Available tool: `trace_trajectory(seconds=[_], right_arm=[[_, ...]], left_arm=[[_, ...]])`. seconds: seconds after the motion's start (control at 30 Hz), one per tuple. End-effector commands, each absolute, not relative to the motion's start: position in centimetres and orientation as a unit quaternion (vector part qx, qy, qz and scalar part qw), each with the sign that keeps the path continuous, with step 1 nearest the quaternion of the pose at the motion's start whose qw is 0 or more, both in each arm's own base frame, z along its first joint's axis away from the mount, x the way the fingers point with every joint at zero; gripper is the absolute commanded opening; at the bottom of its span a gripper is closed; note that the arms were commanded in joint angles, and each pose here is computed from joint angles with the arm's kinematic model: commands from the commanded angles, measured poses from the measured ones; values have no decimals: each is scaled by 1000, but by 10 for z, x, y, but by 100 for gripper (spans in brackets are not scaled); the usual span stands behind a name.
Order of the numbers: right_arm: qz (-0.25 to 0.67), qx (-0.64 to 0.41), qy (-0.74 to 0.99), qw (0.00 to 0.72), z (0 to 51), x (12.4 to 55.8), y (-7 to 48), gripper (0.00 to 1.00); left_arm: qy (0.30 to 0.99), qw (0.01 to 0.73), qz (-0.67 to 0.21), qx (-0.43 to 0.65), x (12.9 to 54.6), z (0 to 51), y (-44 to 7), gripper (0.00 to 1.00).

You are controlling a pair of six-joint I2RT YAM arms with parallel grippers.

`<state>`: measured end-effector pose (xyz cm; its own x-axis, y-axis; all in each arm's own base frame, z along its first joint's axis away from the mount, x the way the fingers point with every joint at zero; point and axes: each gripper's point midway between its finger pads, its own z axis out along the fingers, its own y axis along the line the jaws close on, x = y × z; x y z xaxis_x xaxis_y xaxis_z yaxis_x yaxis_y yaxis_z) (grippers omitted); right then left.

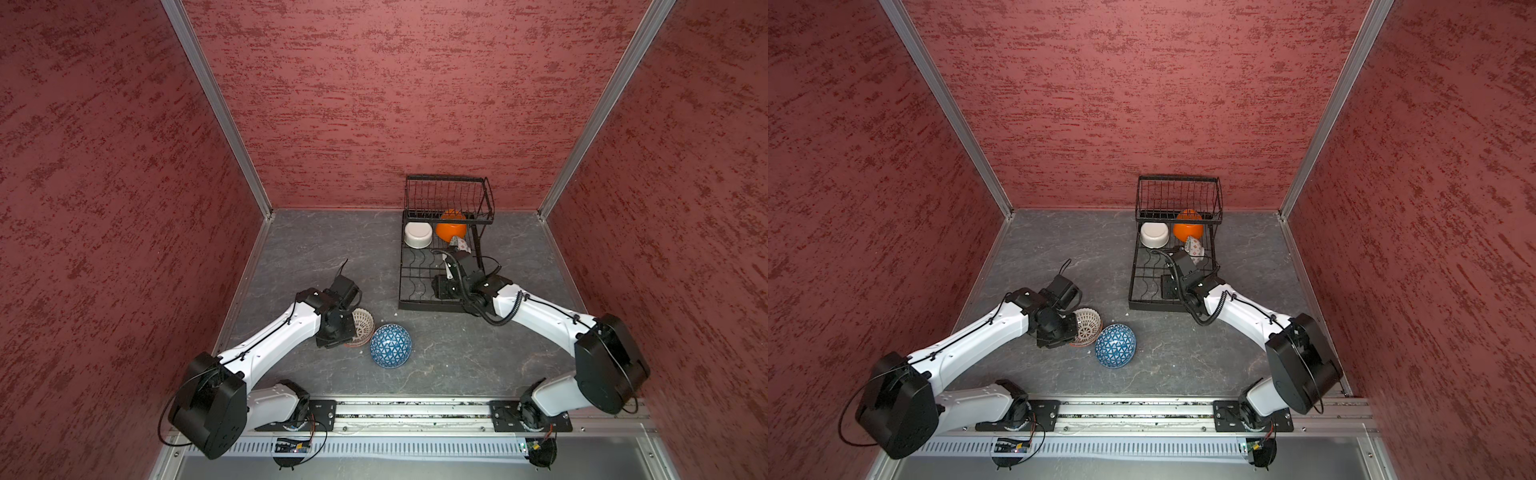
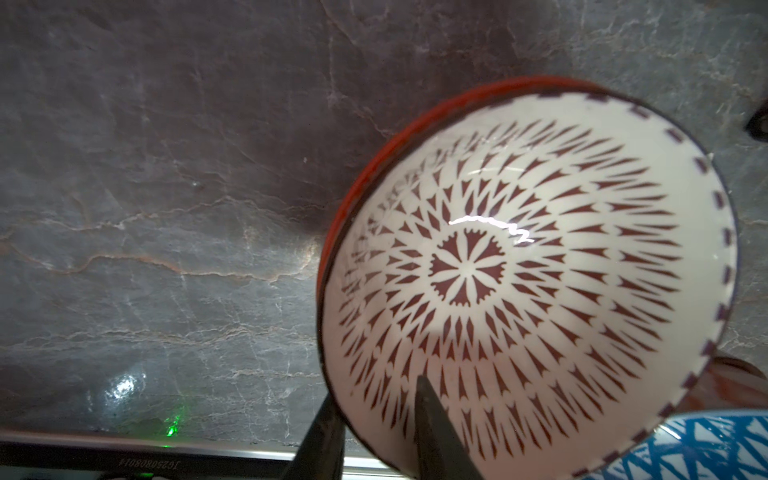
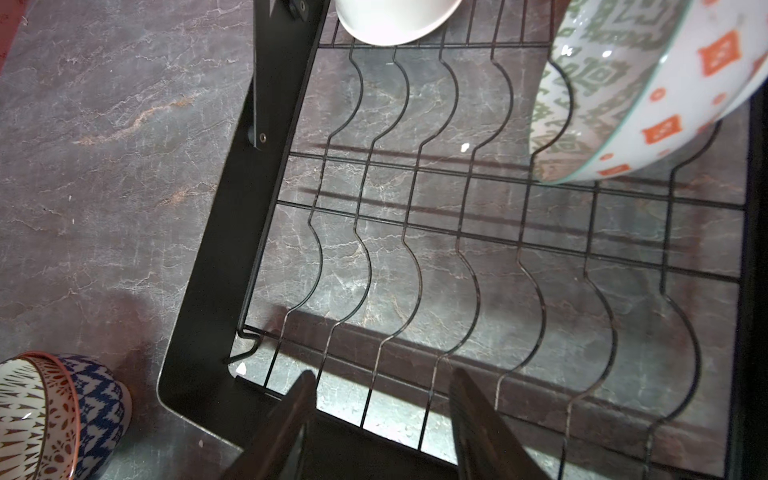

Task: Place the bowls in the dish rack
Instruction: 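Close the left gripper on the red-white bowl rim and tilt it up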

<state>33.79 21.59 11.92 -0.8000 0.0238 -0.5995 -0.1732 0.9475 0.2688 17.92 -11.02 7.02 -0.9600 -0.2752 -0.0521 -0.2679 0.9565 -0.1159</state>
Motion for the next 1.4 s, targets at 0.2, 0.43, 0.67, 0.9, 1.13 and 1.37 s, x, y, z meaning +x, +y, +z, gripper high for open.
trace_trajectory(seconds=[0.2,0.43,0.67,0.9,1.13,1.37], right_arm=[[152,-44,933,322,118,341,217,54],[153,-45,934,318,114,341,219,54],[153,-46,935,317,112,342,220,54],[152,-45,936,314,109,342,220,54],[151,-45,937,312,106,342,220,54],[152,-44,937,310,105,342,220,54]], left_arm=[[988,43,-64,-134,184,70,-113,18],[988,45,-67,-132,185,72,-114,12],[987,52,-71,-131,187,76,-115,5],[986,65,-72,-132,191,79,-114,0],[983,94,-80,-134,198,88,-112,0],[977,134,-107,-127,208,107,-118,0]])
